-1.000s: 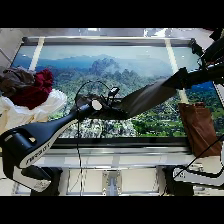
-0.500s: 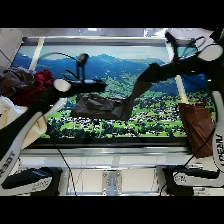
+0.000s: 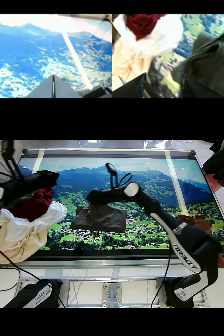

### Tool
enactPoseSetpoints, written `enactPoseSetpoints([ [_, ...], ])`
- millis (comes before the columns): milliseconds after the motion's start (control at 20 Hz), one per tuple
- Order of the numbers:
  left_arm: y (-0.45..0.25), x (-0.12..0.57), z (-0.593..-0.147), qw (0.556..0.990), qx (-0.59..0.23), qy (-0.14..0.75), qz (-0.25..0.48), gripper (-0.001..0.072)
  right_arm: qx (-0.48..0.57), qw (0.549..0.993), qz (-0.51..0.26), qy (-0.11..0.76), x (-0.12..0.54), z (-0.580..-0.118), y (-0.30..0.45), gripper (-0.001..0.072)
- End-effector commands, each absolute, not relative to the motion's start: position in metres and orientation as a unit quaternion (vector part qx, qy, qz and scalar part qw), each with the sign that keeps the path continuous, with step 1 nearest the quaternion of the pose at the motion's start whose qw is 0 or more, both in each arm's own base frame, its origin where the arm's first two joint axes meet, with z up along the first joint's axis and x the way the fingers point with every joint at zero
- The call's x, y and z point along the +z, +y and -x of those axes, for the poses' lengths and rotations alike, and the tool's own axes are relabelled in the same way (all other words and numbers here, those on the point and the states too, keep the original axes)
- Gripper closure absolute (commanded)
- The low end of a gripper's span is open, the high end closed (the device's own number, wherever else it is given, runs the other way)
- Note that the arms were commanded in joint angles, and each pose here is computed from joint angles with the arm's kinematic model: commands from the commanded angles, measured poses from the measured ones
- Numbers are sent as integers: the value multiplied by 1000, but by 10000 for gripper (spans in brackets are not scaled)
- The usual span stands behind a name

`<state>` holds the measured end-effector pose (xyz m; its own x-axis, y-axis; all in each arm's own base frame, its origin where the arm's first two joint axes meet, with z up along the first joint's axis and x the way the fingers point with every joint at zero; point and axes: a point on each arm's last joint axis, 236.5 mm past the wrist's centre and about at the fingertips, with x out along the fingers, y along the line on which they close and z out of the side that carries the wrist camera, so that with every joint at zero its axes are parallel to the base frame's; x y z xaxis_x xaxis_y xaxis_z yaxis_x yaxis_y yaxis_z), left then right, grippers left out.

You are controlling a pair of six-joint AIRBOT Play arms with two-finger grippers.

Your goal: Fold the shirts.

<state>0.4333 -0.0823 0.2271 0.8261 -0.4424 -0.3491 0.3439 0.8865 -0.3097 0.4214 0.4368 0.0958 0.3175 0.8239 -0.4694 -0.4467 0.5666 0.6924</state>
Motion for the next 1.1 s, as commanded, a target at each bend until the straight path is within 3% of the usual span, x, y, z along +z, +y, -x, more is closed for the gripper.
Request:
enactPoseSetpoints([
  [0, -54, 236, -423, 954, -184, 207, 117, 692, 399, 795, -273, 367, 108, -430, 474, 209],
  [200, -51, 230, -421, 952, -182, 215, 119, 692, 411, 803, -170, 397, 103, -438, 432, 211],
  [300, -51, 229, -421, 952, -183, 217, 119, 692, 393, 780, -91, 479, 72, -435, 372, 224],
  [500, -51, 229, -421, 951, -183, 217, 119, 692, 271, 712, -16, 648, 5, -418, 219, 223],
  [700, -51, 228, -421, 951, -184, 218, 119, 692, 219, 691, -107, 681, -42, -414, 178, 217],
  [800, -51, 228, -421, 951, -184, 218, 119, 692, 211, 683, -182, 675, -62, -415, 192, 148],
  [1050, -51, 228, -421, 951, -184, 218, 119, 692, 230, 624, -324, 673, -88, -415, 237, 148],
])
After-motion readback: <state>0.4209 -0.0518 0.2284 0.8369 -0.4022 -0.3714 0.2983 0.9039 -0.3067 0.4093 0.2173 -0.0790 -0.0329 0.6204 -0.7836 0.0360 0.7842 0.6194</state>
